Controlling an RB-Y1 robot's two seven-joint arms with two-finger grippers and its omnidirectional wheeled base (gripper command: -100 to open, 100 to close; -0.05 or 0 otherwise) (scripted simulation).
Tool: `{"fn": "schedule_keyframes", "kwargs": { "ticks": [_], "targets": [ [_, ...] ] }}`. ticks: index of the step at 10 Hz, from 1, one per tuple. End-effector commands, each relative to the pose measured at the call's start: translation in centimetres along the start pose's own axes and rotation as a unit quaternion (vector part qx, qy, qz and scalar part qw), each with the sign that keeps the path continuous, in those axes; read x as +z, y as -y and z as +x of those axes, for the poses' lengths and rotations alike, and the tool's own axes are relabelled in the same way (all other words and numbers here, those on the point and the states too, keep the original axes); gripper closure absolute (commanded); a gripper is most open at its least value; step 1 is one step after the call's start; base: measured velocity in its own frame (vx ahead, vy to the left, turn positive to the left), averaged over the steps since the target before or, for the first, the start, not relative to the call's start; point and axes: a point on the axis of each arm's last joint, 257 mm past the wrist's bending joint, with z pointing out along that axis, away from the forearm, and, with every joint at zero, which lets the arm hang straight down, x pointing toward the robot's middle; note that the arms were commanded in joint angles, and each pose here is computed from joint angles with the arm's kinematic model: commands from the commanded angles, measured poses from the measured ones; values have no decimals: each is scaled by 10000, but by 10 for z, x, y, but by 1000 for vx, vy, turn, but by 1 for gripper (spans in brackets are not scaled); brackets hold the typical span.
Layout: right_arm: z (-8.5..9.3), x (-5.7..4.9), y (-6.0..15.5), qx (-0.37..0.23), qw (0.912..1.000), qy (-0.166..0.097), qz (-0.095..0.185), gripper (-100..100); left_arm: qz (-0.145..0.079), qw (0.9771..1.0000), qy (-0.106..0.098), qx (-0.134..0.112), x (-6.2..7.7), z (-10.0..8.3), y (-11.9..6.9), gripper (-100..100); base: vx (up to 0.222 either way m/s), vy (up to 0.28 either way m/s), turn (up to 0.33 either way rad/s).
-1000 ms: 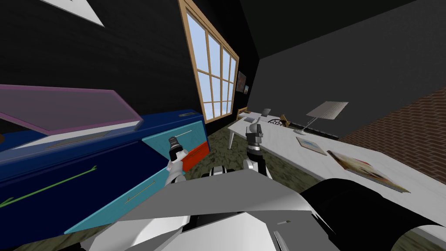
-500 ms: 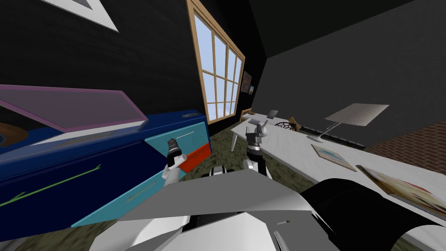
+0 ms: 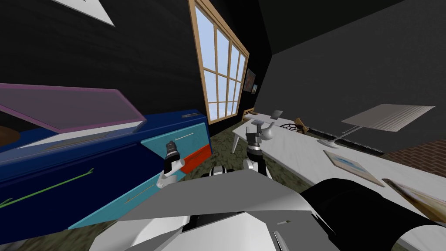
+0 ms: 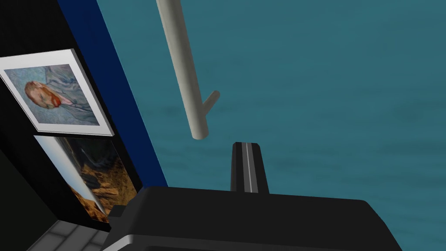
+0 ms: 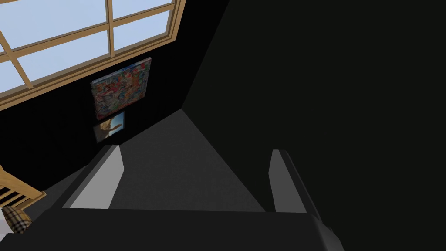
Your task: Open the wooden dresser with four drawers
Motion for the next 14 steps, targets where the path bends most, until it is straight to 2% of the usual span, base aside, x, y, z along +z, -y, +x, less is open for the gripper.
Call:
{"fn": "schedule_keyframes", "kwargs": {
  "ticks": [1, 2, 3, 4, 6, 7, 9, 10, 11, 13, 14],
  "targets": [
    [0, 0, 0, -1, 10000, 1, 1, 0, 28, 9997, -234, -109, -18, 9, 6, 100, 113, -29, 148],
    [0, 0, 0, 0, 10000, 0, 1, 0, 2, 9998, -205, -35, -24, 0, 3, 100, 65, -26, -27],
    [0, 0, 0, 0, 10000, 0, 0, 0, -3, 9989, -392, -255, -33, 14, 8, 100, 125, -32, 239],
    [0, 0, 0, -1, 10000, 1, 1, 0, 20, 9987, -452, -230, -38, 16, 11, 100, 123, -43, 137],
    [0, 0, 0, 0, 10000, 0, 0, 0, -11, 9991, -412, -129, -48, 4, 8, 100, 42, -16, -20],
    [0, 0, 0, 0, 10000, 0, 0, 0, -33, 9975, -603, -360, -59, 18, 13, 100, 68, -19, 243],
    [0, 0, 0, 0, 10000, 0, 1, 0, -39, 9977, -615, -269, -71, 9, 15, 100, 98, -35, 71],
    [0, 0, 0, 0, 10000, 0, 0, 0, -99, 9955, -787, -528, -81, 24, 18, 100, 144, -29, 230],
    [0, 0, 0, -1, 10000, 1, 1, 0, -86, 9950, -845, -520, -88, 26, 22, 100, 139, -49, 142],
    [0, 0, 0, 0, 10000, 0, 0, 0, -87, 9957, -806, -446, -95, 15, 24, 100, 36, -23, -18],
    [0, 0, 0, 0, 10000, 0, 0, 0, -164, 9924, -980, -721, -107, 30, 28, 100, 83, -32, 245]
  ]
}}
